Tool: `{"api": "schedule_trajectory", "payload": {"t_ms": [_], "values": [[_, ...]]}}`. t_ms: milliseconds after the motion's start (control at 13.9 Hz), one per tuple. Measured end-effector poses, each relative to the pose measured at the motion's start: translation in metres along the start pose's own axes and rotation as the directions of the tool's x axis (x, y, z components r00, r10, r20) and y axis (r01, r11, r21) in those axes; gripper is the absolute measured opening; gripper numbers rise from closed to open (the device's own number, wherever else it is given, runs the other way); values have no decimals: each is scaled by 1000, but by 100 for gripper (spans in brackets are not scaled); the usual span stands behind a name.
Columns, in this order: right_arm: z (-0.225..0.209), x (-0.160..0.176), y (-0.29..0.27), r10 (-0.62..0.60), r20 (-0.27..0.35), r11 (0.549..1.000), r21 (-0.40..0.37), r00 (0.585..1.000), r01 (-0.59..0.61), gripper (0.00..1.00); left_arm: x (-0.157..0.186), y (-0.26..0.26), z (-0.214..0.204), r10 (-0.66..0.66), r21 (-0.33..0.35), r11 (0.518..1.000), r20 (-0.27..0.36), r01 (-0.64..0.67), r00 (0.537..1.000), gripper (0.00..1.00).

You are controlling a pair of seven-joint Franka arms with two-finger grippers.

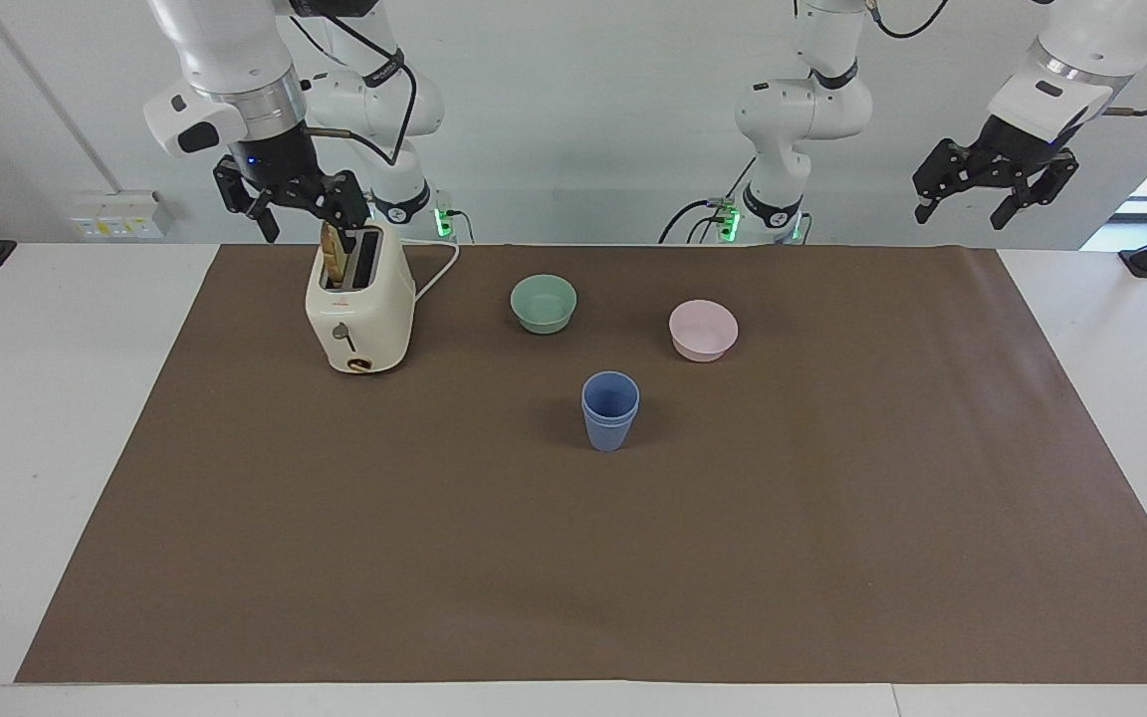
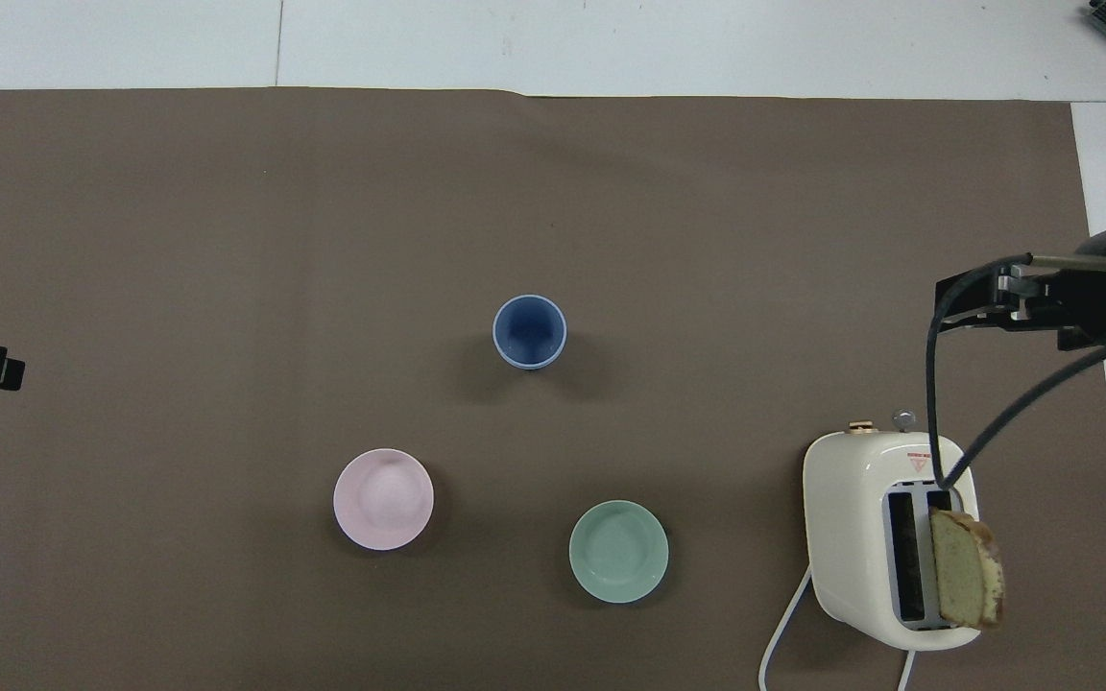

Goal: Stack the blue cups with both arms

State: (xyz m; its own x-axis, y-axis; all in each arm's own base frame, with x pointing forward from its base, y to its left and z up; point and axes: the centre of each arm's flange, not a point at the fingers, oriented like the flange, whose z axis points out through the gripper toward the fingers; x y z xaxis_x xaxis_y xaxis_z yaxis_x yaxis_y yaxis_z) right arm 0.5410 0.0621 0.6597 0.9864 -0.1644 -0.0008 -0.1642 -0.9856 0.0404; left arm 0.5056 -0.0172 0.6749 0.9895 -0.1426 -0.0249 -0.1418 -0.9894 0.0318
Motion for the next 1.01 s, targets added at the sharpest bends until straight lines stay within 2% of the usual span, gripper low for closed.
{"api": "schedule_trajectory", "payload": {"t_ms": [1008], "values": [[1,4,1,-27,-11,1000,4,1000,28,100,0,2,0,4,0,1000,1,-4,1000,100]]}}
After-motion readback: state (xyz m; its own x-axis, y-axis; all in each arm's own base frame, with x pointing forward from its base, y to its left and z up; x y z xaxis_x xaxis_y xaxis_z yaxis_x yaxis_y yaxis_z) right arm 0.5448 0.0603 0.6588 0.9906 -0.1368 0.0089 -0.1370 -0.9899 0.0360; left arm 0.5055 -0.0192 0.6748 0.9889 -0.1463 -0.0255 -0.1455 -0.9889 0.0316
